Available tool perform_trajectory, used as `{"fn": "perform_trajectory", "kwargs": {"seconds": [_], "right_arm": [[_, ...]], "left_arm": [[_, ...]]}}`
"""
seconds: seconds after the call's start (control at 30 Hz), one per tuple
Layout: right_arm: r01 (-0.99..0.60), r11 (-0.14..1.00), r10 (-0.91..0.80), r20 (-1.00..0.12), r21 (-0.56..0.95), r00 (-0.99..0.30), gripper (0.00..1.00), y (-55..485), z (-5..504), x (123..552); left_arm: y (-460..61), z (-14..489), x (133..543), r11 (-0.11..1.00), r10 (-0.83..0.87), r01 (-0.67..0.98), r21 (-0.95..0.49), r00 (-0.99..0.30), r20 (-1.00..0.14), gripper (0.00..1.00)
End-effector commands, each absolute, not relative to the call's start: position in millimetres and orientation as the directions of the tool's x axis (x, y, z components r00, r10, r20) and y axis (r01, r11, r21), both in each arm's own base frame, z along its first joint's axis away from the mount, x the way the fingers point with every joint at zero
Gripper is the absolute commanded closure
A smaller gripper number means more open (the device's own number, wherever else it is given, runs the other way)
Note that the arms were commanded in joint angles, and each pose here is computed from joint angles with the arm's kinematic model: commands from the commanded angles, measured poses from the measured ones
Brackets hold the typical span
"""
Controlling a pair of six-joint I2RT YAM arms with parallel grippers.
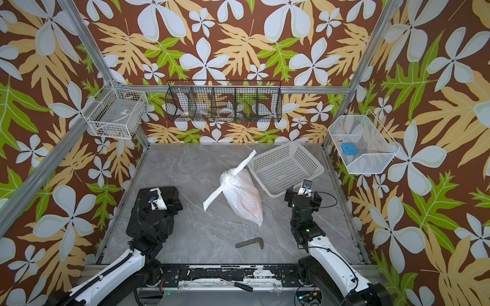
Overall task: Place the oranges into plastic bags & tie knots
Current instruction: Reset both arms
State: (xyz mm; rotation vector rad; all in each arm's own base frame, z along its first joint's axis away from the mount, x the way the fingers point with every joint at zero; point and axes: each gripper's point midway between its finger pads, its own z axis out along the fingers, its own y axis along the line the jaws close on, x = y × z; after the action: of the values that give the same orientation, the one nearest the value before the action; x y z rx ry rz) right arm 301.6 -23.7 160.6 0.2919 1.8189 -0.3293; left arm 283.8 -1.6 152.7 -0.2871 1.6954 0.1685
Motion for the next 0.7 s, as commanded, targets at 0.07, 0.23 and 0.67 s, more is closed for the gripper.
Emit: {"fn": "perform_trajectory", "kwargs": {"seconds": [0.07,0.23,0.67], "right_arm": [[0.334,0.939,-0.028,-0.987,-0.081,-0.16,0.01,-35.6,140.8,291.1],[0.295,0.955,0.041,-0.996,0.015,-0.082,0.01,-53.7,147.4,306.4],[0.118,0.991,-0.033,-0.979,-0.057,-0.203,0.0,-17.7,117.3,369.1]], "left_arm": [[8.1,164.3,283.9,0.955,-0.061,-0.291,-0.056,-0.008,-0.998,0.0],[3.7,174.0,299.0,0.981,-0.045,-0.188,-0.056,0.061,-0.997,0.0],[8.2,146.8,354.2,0.986,-0.103,-0.136,-0.093,-0.064,-0.993,0.0]]}}
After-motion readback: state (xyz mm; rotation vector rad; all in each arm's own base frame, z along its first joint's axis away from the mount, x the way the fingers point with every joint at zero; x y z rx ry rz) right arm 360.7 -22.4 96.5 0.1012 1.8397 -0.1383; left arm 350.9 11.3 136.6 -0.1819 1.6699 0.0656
